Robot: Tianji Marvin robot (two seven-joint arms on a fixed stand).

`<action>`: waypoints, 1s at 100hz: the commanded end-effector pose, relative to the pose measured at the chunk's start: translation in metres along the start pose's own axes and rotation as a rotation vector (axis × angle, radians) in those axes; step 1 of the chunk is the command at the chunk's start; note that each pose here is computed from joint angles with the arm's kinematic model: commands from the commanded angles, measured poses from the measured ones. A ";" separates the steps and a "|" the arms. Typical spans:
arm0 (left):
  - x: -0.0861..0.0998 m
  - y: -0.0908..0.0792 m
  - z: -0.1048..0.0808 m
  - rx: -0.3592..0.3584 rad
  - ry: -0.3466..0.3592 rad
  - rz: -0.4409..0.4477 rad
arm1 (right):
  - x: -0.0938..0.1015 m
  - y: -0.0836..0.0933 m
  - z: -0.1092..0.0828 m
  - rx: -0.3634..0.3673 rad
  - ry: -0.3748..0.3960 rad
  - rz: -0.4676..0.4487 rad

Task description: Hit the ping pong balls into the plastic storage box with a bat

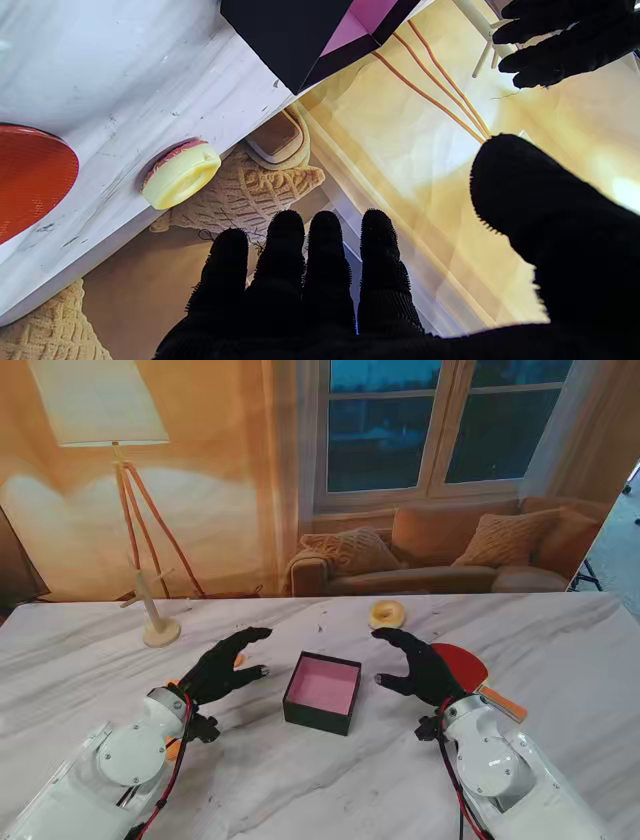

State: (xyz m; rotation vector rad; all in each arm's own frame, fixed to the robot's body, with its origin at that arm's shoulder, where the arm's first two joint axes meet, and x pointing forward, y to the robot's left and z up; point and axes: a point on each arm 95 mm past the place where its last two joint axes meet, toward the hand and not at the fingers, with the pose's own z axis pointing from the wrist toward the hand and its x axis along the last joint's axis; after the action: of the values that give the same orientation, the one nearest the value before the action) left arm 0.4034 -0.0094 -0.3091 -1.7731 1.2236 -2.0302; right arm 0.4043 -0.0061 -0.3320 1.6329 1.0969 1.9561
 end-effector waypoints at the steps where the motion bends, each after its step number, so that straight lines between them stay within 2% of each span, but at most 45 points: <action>1: 0.001 0.002 0.000 -0.010 0.003 -0.006 | -0.001 -0.002 -0.002 0.016 -0.010 0.007; 20: 0.001 0.003 0.000 -0.015 0.001 -0.012 | -0.001 -0.002 -0.003 0.017 -0.012 0.007; 40: 0.001 0.002 0.003 -0.003 0.000 -0.012 | -0.006 0.006 -0.003 0.003 -0.032 0.002; 68: 0.000 0.005 0.003 -0.028 -0.012 -0.026 | -0.017 0.030 -0.009 -0.053 -0.088 -0.073; 79: 0.000 0.006 0.001 -0.023 -0.009 -0.025 | -0.021 0.045 -0.013 -0.071 -0.103 -0.124; 100: 0.000 0.006 0.002 -0.020 -0.005 -0.025 | -0.032 0.077 -0.022 -0.090 -0.119 -0.313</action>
State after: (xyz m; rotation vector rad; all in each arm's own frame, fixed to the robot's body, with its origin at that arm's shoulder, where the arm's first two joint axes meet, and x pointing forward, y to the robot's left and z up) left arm 0.4040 -0.0123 -0.3120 -1.8069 1.2182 -2.0297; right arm 0.4069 -0.0731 -0.3016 1.4069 1.1230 1.6692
